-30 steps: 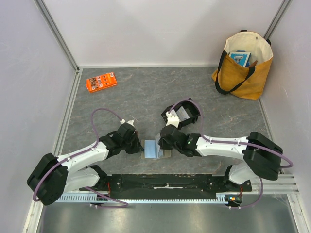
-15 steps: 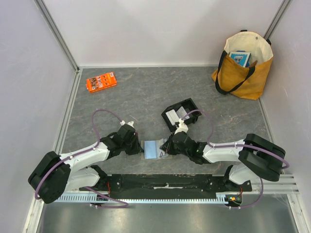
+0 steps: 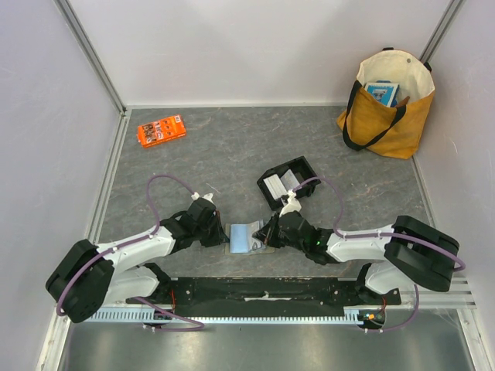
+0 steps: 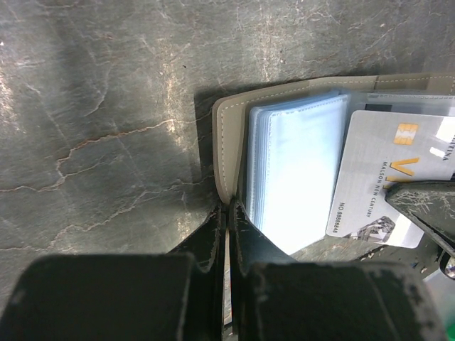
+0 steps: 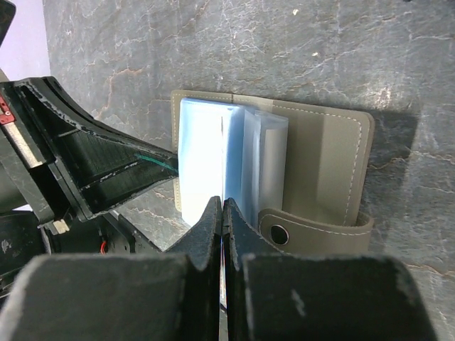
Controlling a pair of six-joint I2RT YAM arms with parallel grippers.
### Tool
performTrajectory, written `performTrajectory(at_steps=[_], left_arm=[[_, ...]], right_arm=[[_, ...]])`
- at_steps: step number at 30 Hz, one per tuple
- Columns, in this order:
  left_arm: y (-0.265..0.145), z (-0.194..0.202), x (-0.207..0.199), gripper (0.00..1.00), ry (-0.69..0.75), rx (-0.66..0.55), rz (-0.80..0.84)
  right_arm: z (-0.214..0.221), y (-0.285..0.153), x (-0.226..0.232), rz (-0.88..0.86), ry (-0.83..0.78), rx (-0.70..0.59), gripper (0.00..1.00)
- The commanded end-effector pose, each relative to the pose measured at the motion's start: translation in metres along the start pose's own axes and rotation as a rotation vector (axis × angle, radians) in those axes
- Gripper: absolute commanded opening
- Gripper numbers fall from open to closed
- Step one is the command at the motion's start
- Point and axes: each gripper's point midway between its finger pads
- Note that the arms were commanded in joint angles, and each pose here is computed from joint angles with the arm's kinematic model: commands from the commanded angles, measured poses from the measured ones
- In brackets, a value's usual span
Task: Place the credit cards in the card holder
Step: Insert the credit card into the card holder.
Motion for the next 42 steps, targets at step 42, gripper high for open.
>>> performTrajectory(at_steps=[42], left_arm=[[0.000, 0.004, 0.003, 0.02, -0.027, 0.005, -0.003]], right_arm=[[0.020, 0.022, -0.025, 0.040, 0.107, 0.013, 0.00]])
Point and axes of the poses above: each gripper's point midway between its finger pads, its own y axis out along the fingers, its own x axis along the line the jaws close on, z = x × y, and after that the axes turned 5 degrees about -y, right-handed
